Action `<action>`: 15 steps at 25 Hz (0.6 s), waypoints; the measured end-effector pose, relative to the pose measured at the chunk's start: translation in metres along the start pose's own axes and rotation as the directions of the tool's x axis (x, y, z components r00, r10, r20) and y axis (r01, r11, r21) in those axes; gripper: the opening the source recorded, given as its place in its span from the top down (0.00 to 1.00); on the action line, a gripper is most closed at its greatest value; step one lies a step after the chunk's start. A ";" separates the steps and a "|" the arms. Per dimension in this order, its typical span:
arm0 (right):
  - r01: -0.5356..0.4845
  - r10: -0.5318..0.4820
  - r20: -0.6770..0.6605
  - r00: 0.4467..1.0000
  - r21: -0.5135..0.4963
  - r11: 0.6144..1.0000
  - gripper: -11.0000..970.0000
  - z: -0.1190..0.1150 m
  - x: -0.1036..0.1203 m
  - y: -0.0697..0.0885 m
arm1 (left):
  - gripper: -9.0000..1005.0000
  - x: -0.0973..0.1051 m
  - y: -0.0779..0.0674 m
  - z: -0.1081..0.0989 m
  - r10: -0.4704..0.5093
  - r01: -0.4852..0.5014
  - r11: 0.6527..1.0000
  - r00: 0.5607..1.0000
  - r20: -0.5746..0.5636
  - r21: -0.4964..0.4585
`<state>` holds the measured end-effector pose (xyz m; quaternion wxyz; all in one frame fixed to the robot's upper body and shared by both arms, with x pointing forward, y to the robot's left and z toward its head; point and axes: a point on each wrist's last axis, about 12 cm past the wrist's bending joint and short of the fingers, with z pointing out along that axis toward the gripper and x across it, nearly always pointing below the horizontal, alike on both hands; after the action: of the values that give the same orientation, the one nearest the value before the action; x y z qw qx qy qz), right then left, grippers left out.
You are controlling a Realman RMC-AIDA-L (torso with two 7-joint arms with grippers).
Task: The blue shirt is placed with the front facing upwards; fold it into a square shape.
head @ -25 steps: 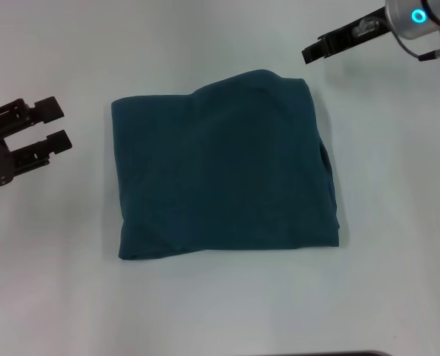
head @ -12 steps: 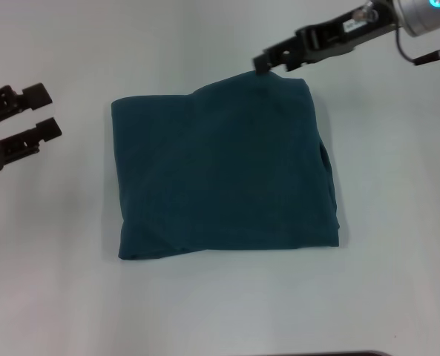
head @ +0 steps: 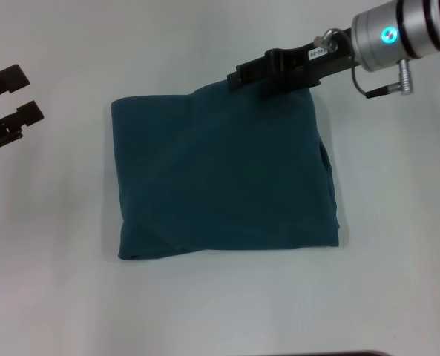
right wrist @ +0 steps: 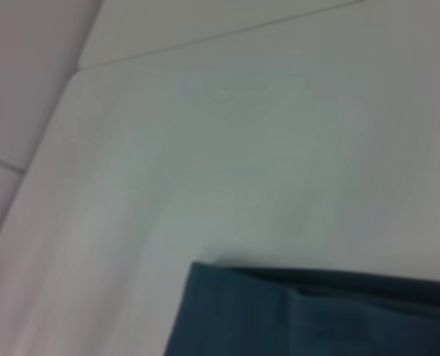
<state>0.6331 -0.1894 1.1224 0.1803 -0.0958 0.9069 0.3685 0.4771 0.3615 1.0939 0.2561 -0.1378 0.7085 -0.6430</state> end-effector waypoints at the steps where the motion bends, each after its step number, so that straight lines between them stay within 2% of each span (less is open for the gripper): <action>1: -0.002 0.001 0.008 1.000 0.013 1.000 0.20 0.003 0.001 -0.002 | 0.27 0.000 0.000 0.000 0.000 0.000 1.000 1.000 0.001 0.000; 8: 0.016 -0.019 0.027 0.999 0.108 0.994 0.20 0.008 -0.002 -0.008 | 0.27 -0.001 0.000 0.000 0.000 0.000 1.000 1.000 0.002 0.000; 12: 0.016 -0.020 0.028 0.999 0.129 0.992 0.20 -0.001 -0.006 -0.012 | 0.27 -0.001 0.000 -0.001 -0.001 0.001 1.000 1.000 0.004 -0.002; 15: 0.031 -0.036 0.042 0.998 0.112 0.993 0.20 -0.016 -0.013 -0.010 | 0.27 0.000 0.000 -0.001 -0.003 0.003 1.000 1.000 0.005 -0.002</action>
<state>0.6442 -0.2075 1.1314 0.2112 -0.0926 0.9202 0.3164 0.4767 0.3628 1.0939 0.2567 -0.1407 0.7083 -0.6424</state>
